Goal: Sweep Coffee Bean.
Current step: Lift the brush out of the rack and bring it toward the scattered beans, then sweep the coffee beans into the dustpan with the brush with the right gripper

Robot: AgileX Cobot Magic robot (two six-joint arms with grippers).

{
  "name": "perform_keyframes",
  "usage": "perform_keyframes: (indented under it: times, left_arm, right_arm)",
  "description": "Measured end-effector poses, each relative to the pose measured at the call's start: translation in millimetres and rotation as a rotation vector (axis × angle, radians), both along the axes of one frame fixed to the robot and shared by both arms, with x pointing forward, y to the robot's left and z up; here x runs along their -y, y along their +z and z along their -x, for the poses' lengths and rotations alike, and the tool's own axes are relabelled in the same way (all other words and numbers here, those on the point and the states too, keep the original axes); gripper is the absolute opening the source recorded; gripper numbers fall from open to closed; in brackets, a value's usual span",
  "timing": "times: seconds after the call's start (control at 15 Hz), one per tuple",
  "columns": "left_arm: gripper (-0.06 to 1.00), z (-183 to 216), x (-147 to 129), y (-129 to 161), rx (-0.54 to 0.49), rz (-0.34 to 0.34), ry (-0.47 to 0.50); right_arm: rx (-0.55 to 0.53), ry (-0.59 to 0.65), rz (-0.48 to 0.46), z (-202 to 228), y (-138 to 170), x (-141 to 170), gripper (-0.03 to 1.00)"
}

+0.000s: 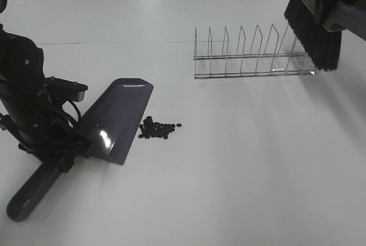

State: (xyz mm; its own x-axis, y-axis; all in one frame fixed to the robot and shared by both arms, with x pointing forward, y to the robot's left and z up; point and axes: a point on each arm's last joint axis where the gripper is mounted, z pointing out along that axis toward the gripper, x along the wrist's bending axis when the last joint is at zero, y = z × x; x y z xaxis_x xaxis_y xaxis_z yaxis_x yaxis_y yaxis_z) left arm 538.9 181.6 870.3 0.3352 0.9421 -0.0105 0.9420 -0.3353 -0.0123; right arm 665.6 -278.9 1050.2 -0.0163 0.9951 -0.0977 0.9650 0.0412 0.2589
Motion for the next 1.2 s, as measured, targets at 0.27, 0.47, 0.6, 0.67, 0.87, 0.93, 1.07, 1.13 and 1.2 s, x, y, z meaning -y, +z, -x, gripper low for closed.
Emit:
perform_keyframes:
  times: [0.27,0.47,0.6,0.67,0.87,0.93,1.07,1.13,1.2]
  left_arm:
    - [0.33,1.0,-3.2,0.1,-0.012,-0.036,0.000]
    - [0.33,-1.0,-5.8,3.1,-0.035,-0.097,-0.006]
    - [0.33,-4.0,-2.8,6.6,-0.044,-0.143,-0.032]
    - [0.33,-8.0,1.9,11.6,-0.030,-0.164,-0.051]
    - [0.33,-22.3,21.9,27.3,0.019,-0.180,-0.094]
    - [0.33,-23.8,22.9,26.7,0.014,-0.184,-0.094]
    - [0.33,-28.1,23.8,18.6,-0.021,-0.213,-0.097]
    - [0.33,-28.8,24.0,14.6,-0.032,-0.219,-0.098]
    - [0.33,-30.0,24.0,13.8,-0.033,-0.225,-0.100]
  right_arm:
    - [-0.030,-0.033,-0.008,46.6,5.8,2.3,0.31]
    - [-0.015,0.036,0.004,81.9,-15.5,-27.6,0.31]
    - [-0.044,0.091,0.038,92.6,-30.5,-52.2,0.31]
    - [-0.058,0.112,0.057,96.3,-37.6,-66.1,0.31]
    - [-0.087,0.223,0.158,100.8,-62.6,-110.7,0.31]
    - [-0.101,0.231,0.171,100.1,-67.9,-115.4,0.31]
    - [-0.154,0.257,0.233,96.1,-85.9,-131.2,0.31]
    - [-0.165,0.265,0.253,93.0,-92.0,-138.7,0.31]
    - [-0.177,0.279,0.269,90.2,-98.9,-146.0,0.31]
